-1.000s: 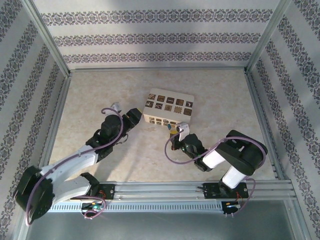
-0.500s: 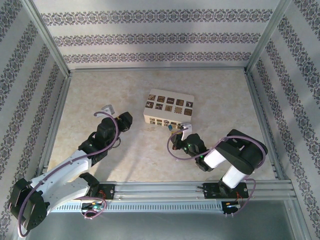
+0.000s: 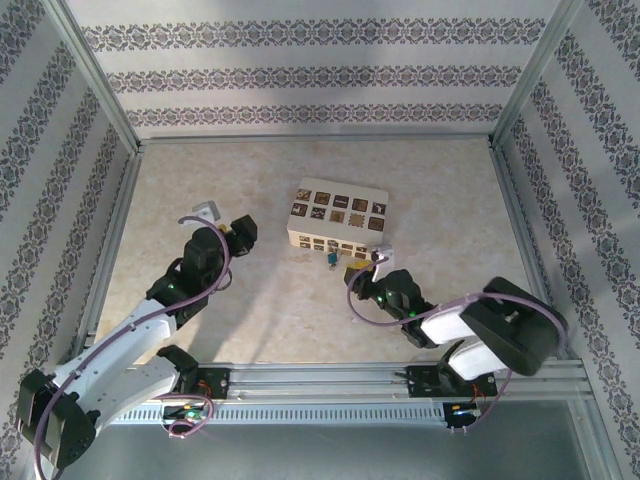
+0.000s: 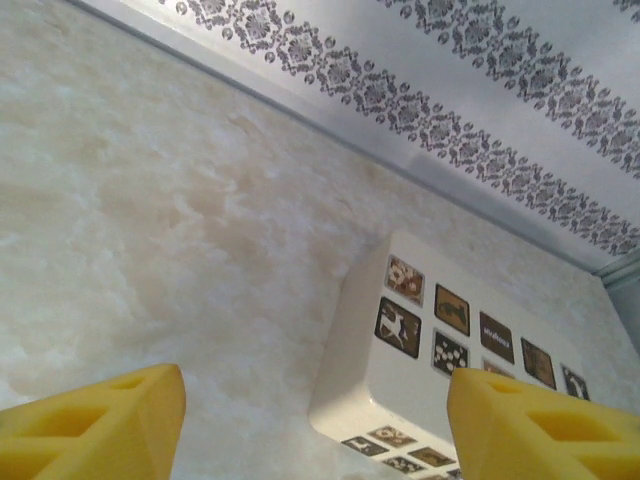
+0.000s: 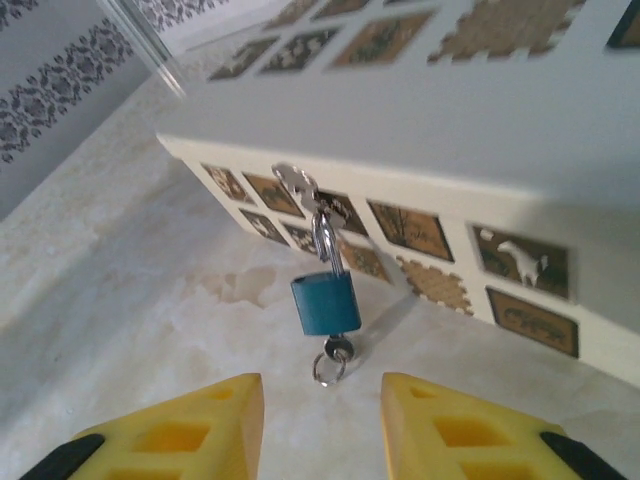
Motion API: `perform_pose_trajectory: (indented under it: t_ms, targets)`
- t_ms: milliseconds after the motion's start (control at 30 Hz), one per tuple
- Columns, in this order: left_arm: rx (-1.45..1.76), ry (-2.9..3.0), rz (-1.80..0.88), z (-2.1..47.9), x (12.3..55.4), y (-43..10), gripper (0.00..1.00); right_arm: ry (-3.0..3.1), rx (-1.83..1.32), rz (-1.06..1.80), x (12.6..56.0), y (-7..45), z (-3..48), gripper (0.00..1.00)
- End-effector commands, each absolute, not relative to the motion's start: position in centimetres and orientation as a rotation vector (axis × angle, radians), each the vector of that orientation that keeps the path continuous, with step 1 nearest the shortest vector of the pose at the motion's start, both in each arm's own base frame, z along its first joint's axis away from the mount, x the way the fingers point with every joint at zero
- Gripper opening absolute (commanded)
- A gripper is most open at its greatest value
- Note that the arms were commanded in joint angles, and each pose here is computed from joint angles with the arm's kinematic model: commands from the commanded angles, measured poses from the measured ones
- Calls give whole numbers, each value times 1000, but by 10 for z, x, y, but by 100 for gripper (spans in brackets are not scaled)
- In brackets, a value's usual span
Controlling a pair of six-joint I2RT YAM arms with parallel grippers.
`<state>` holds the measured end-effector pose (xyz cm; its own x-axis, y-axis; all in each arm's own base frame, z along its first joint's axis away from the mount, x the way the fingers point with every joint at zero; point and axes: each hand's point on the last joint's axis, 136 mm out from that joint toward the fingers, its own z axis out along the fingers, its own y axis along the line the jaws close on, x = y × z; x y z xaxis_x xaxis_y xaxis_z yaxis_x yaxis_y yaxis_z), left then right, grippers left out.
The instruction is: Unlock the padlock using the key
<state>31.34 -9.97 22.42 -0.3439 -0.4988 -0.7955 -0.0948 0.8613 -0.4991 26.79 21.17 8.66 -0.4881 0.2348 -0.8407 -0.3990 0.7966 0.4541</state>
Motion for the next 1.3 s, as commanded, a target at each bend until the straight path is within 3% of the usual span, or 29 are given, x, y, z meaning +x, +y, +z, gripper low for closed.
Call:
perform_pose_trajectory:
  t_ms: [0,267,433,667,867,1267]
  targets:
    - [-406,1941,-440,224,315,-94,73,1990,-121,726,267,201,90,44]
    - [-330,2102,-665,207,354,-111,83,1975,0,845,263,169,145,80]
    - [-176,2271,-665,191,383,-132,91,2037,110,1015,257,160,157,98]
    - [-40,2400,-822,164,434,-171,90,2158,212,1092,265,145,140,98]
    - [-14,2523,-952,123,457,-198,82,2217,197,1095,293,144,137,98]
    - [-62,2663,-932,70,433,-197,72,2303,106,1083,350,152,124,98]
